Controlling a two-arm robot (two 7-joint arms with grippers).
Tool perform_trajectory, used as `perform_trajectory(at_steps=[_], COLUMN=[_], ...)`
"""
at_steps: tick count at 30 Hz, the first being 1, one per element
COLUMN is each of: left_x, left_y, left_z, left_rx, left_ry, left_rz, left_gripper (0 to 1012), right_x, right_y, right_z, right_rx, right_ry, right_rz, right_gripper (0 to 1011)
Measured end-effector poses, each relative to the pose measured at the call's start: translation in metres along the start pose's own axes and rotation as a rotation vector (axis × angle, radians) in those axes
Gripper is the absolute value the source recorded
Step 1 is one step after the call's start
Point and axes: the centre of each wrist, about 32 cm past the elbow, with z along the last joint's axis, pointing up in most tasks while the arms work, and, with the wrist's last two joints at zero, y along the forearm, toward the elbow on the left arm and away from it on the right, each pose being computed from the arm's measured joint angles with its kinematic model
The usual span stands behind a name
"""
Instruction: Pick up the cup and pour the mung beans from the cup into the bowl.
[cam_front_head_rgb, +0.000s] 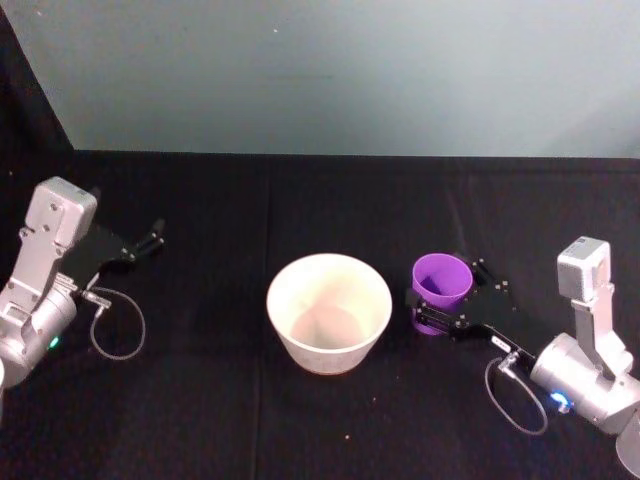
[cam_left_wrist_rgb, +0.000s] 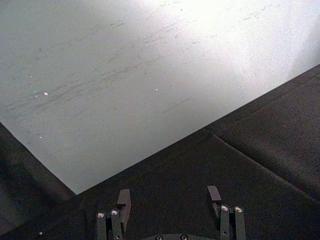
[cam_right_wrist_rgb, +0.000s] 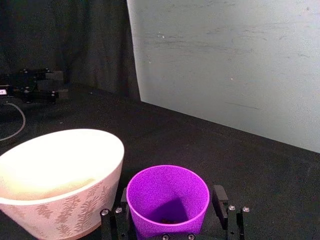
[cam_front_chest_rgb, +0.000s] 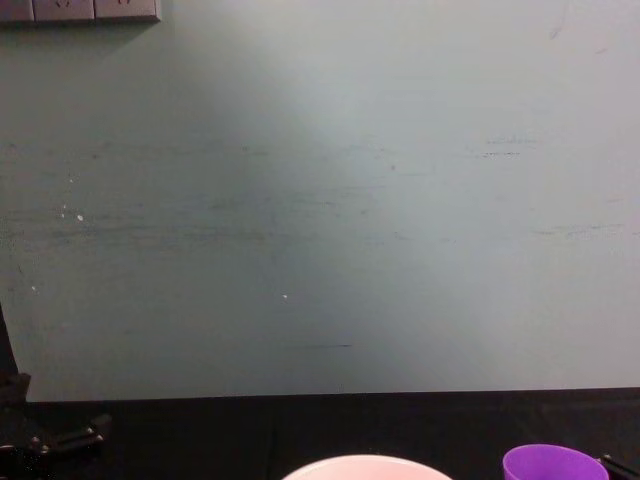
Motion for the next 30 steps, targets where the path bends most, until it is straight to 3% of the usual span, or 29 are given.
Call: perform_trajectory(at_steps=[30], left_x=[0.0], left_y=[0.0], left_z=[0.0], left_rx=[0.0], left_ry=[0.0], left_rz=[0.0], left_gripper=[1000], right_x=[0.0009], right_y=[0.0043], right_z=[-0.0008], right_rx=[0.005], right_ry=[-0.001], right_rz=[0.001], right_gripper=[1003])
